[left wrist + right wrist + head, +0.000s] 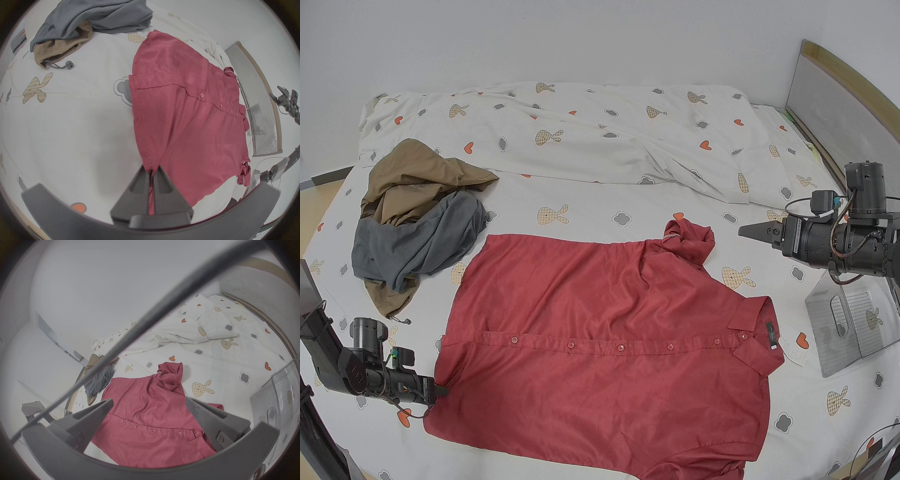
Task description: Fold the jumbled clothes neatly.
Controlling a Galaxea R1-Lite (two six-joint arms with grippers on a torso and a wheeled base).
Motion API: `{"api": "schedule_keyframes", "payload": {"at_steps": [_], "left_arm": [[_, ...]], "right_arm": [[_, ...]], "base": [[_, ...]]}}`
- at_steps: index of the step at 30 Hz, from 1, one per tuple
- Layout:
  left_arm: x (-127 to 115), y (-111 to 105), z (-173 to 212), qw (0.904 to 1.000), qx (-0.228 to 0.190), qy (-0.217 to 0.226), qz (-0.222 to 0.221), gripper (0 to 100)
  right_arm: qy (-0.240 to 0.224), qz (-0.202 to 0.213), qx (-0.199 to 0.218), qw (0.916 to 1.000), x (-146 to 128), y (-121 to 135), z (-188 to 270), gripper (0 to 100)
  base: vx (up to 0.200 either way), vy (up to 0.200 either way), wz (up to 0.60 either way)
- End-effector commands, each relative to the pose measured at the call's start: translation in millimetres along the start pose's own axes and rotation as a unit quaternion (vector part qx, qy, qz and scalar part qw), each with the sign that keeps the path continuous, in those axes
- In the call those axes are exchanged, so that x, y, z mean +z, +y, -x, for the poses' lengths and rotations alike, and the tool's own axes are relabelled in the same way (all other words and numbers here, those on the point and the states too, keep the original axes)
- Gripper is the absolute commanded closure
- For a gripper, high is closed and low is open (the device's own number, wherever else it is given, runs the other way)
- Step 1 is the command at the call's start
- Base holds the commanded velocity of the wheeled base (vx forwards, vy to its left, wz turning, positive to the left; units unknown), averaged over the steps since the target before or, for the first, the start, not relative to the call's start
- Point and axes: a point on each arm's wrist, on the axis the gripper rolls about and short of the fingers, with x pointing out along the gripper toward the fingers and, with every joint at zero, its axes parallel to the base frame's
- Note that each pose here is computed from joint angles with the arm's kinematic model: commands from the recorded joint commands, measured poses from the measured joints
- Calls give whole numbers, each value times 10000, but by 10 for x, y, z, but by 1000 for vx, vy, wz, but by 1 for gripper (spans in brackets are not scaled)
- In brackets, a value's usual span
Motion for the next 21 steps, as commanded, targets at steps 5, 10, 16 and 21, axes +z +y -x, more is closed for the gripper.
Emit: {"api": "schedule_keyframes", "payload": {"at_steps": [5, 10, 16, 21], "left_arm": [[-18, -102, 100, 9999, -39, -76, -67, 0], [41, -173, 324, 9988, 42, -484, -47, 0], [278, -419, 908, 9834, 40, -1773, 391, 0], [358, -627, 1273, 9788, -58, -2004, 416, 0]], "right_arm": [[149, -73, -151, 9997, -4, -108, -230, 0], [265, -139, -309, 9991, 40, -236, -558, 0], [364, -194, -337, 9986, 94, -349, -999, 0], [452, -384, -224, 9980, 136, -487, -1248, 0]], "base": [[0, 0, 0], [0, 0, 0], [0, 0, 0], [0, 0, 0]]}}
